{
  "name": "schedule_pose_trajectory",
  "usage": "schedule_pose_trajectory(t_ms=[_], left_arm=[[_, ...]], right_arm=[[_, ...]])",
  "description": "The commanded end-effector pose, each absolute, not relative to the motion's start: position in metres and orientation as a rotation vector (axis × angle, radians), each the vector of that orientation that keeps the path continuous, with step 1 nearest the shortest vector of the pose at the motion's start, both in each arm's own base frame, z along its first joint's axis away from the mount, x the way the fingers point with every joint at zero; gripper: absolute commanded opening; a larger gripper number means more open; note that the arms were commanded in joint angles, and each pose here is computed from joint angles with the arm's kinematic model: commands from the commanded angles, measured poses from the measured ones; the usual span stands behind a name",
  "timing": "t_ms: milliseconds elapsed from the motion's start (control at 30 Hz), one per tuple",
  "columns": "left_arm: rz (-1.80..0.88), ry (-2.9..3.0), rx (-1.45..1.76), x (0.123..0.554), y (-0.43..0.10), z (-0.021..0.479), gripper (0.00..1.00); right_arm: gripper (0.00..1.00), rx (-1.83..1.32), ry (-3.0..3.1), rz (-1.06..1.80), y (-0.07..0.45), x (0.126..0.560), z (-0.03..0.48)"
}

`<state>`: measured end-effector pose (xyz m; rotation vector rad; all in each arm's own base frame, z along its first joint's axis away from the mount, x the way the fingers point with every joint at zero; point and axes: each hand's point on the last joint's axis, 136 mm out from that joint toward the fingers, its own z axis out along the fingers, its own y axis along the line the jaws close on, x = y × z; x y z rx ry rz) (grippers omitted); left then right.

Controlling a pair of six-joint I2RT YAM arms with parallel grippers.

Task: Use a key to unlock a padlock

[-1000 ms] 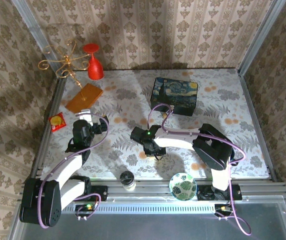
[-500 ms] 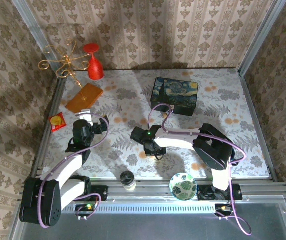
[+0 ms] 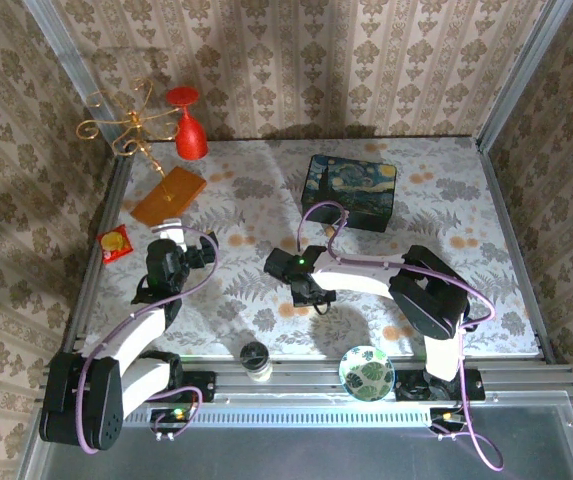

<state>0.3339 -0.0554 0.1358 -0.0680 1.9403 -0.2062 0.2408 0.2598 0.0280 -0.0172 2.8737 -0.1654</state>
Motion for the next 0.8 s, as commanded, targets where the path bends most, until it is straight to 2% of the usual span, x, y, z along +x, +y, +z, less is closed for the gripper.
schedule_pose_trajectory(t_ms=[0, 200, 467, 767], left_arm=[[-0.214, 1.918, -0.070, 0.338, -0.058, 0.144, 1.00], [-0.225, 1.932, -0.040, 0.339, -0.062, 0.146, 1.00], [-0.308, 1.954, 0.063, 0.338, -0.083, 0.149, 1.00], [-0.492, 1.797, 0.405, 0.317, -0.152, 0.174, 1.00]], right_arm=[[0.00, -0.027, 2.820, -0.175, 0.258, 0.251, 0.048], [0.00, -0.054, 2.783, -0.128, 0.261, 0.259, 0.063], [0.00, -0.047, 2.708, 0.109, 0.270, 0.269, 0.097], [0.00, 0.014, 2.665, 0.392, 0.282, 0.278, 0.136]])
